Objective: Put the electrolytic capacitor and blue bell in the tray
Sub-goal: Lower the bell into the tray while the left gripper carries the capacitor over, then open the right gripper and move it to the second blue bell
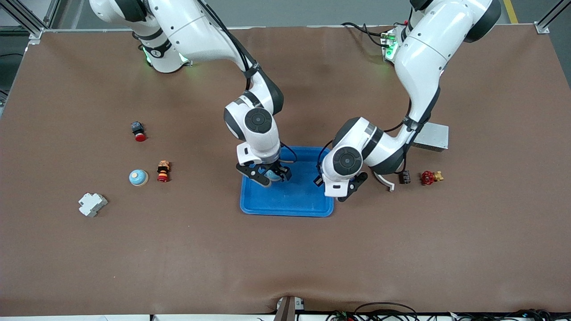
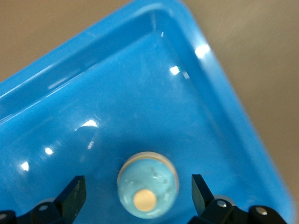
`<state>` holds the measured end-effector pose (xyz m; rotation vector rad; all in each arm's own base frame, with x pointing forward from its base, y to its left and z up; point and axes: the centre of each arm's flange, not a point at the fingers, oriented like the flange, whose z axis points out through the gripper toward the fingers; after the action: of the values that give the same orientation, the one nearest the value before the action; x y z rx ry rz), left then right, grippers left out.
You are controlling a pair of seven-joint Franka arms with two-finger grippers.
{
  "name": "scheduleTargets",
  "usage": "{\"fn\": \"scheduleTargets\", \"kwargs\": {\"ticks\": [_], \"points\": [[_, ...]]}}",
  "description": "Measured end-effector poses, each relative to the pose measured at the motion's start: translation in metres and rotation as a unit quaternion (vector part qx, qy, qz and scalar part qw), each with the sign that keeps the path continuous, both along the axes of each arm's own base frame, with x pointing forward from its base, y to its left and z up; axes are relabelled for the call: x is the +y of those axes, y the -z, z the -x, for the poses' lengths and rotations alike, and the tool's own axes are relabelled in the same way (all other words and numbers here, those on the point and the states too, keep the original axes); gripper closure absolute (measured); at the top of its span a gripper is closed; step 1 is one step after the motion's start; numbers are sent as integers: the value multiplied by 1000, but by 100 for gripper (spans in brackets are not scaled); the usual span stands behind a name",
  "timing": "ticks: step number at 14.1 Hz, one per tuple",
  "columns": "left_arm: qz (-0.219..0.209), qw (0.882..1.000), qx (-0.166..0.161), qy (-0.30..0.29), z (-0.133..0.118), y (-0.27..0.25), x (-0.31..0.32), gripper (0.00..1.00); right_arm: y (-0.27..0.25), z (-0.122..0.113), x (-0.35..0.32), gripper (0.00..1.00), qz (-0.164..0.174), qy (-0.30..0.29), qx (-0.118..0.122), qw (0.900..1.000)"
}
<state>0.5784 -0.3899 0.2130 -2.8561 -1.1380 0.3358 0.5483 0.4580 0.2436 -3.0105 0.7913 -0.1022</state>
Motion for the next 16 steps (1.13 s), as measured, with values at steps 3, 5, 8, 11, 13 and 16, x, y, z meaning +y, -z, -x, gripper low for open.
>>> {"fn": "scheduleTargets", "kwargs": {"ticks": [3, 5, 8, 11, 13, 16], "points": [[-1, 1000, -1, 2, 4, 4, -7, 70, -77, -32, -55, 0, 17, -57, 26, 998], [-3, 1000, -2, -5, 8, 4, -12, 70, -130, -52, -110, 0, 19, -94, 33, 995], [-4, 1000, -2, -6, 10, 7, -16, 70, -173, -72, -197, 0, 40, -158, 37, 986], [-3, 1000, 0, -5, 13, 14, -19, 70, -187, -85, -277, 0, 46, -207, 40, 976], [-3, 1000, 2, -5, 13, 20, -19, 70, -186, -95, -337, 0, 45, -236, 45, 970], [-2, 1000, 2, -5, 14, 22, -20, 70, -174, -103, -414, 0, 43, -260, 46, 964]]}}
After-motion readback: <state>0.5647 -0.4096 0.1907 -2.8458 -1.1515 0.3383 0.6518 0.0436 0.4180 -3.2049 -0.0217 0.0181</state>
